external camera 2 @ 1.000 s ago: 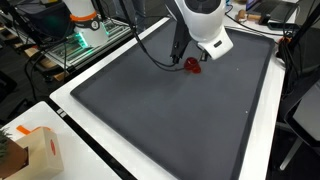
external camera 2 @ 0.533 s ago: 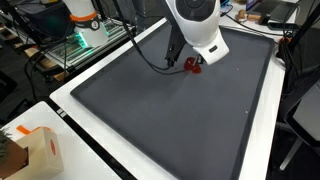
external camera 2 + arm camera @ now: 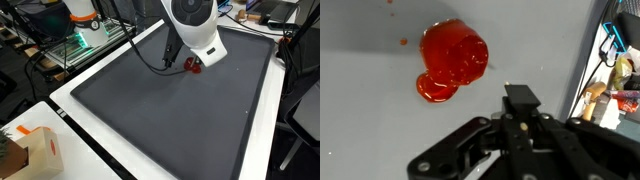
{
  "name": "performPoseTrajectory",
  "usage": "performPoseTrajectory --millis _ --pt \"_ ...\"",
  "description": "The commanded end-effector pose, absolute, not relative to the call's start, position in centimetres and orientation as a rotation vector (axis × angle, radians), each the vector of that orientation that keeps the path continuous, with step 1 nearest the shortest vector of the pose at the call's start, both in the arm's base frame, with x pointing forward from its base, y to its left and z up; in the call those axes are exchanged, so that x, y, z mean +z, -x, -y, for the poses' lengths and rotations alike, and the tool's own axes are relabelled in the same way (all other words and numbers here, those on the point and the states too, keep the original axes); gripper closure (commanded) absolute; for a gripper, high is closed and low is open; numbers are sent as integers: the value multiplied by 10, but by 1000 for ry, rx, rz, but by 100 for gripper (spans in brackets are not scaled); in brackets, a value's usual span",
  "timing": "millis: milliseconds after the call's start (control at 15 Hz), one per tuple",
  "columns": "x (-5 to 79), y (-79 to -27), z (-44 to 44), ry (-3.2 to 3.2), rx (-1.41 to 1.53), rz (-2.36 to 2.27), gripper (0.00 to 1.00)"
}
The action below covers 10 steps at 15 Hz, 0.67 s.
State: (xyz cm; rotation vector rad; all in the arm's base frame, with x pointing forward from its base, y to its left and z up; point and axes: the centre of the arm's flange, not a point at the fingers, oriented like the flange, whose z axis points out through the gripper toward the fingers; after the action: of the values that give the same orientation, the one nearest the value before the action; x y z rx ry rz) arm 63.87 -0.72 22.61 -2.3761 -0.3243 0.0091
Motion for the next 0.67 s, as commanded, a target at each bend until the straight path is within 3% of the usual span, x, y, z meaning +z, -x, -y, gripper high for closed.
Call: performPoseTrajectory --millis 0,600 --pt "242 -636 10 2342 35 260 97" --pt "323 -638 4 2517 23 70 97"
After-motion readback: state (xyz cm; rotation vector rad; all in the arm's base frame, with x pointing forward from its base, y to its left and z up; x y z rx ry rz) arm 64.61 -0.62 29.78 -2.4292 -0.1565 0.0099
